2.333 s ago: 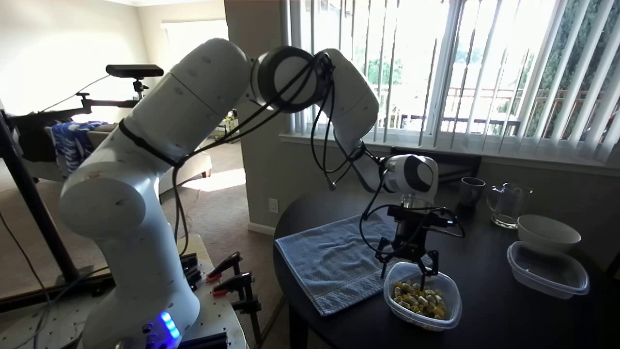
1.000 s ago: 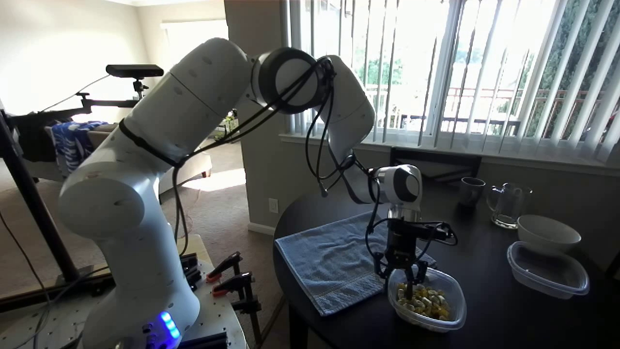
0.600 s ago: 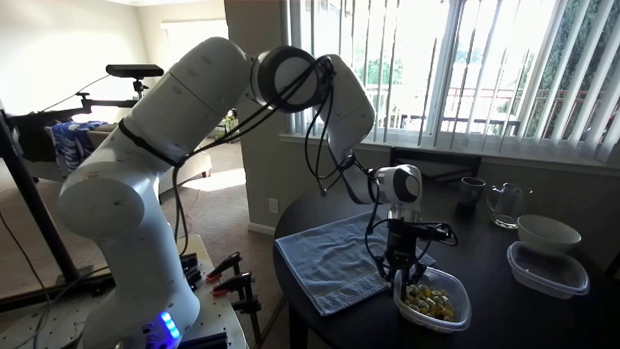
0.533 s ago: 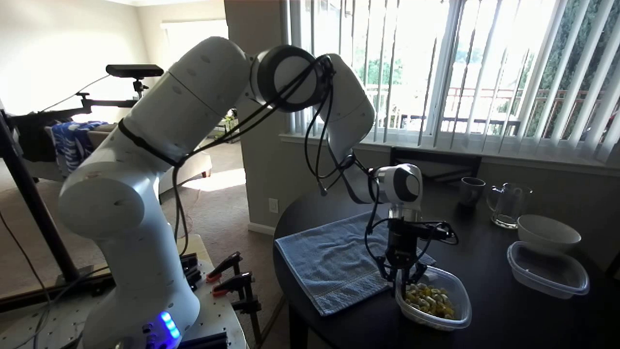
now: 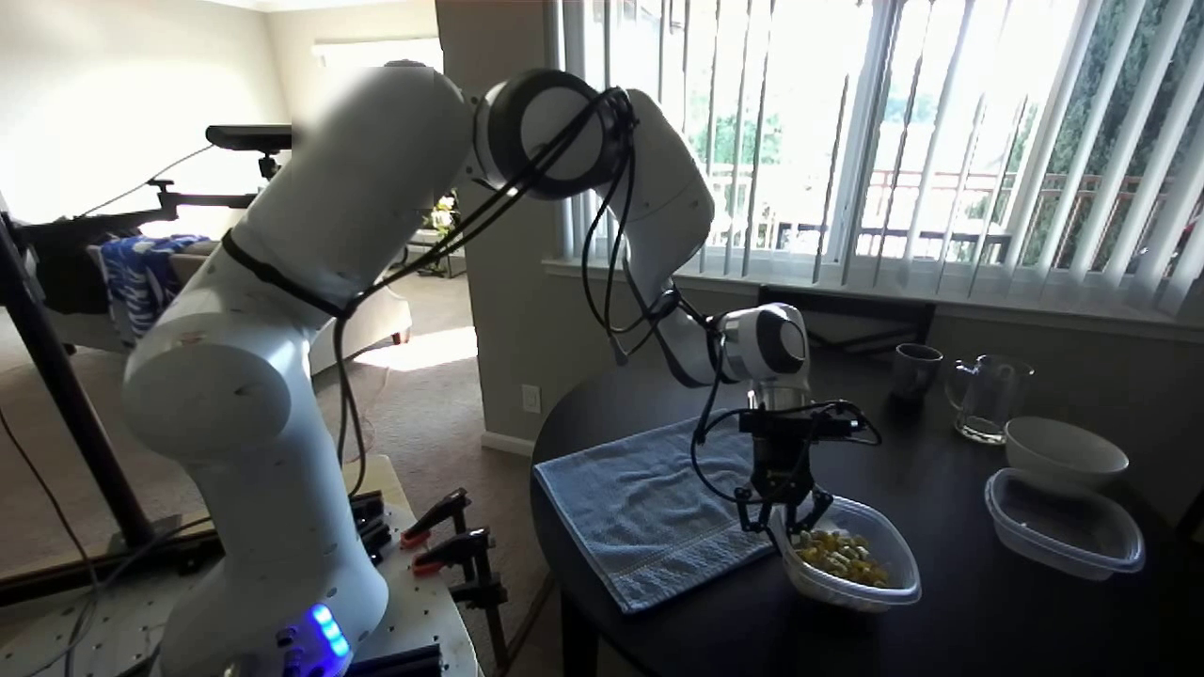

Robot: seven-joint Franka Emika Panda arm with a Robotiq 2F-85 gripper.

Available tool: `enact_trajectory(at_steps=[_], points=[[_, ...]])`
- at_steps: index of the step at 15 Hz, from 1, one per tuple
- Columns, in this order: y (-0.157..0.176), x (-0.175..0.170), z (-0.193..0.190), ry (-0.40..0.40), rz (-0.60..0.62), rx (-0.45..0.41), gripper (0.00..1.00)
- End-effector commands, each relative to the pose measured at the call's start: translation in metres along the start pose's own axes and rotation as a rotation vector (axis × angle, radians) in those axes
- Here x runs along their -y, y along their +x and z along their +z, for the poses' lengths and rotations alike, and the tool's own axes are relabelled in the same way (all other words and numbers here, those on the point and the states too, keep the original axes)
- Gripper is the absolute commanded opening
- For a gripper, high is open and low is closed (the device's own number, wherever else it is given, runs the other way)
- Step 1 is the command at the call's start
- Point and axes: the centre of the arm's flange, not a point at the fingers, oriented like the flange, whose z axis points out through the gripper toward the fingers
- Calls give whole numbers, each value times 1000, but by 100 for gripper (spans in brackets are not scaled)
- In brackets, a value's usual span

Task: Pick up the clear lunch box with candy and pour all the candy onto the blue towel

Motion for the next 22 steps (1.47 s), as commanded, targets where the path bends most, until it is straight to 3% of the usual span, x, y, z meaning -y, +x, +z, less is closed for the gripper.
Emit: enact_trajectory(at_steps=[1, 4, 7, 11, 14, 17, 20, 22], points=[[-16, 9, -15, -61, 62, 6, 5], [-19, 13, -31, -84, 67, -12, 5], [-28, 41, -57, -55, -46, -82, 4], [-44, 92, -104, 110, -102, -182, 4], [-50, 114, -131, 153, -247, -224, 4], [-52, 113, -147, 155, -415, -225, 4], [-43, 90, -160, 241, -552, -197, 4], [-32, 75, -170, 310, -616, -132, 4]])
